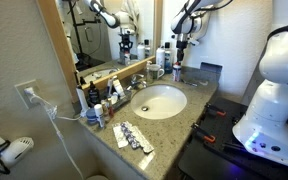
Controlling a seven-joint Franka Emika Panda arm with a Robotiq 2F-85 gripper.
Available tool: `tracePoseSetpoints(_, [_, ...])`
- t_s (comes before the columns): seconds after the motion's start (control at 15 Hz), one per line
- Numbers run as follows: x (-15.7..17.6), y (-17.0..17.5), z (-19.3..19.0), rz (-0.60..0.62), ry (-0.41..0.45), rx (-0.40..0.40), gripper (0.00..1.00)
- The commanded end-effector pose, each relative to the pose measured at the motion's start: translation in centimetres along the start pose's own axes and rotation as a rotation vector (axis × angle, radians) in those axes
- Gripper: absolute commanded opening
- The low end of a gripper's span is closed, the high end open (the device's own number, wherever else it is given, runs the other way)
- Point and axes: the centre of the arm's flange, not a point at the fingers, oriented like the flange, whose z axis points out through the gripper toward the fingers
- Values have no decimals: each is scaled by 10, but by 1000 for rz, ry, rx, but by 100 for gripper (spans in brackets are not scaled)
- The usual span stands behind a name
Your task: Move the blue and white bottle to the left side of the sink
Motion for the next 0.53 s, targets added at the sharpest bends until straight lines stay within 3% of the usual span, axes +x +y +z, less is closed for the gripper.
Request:
tracePoseSetpoints(0.0, [-3, 2, 2, -10, 33, -11, 20])
tracePoseSetpoints(0.07, [-4, 2, 2, -4, 35, -13, 13])
tracePoseSetpoints(0.47, [-10, 1, -3, 30, 48, -14, 12])
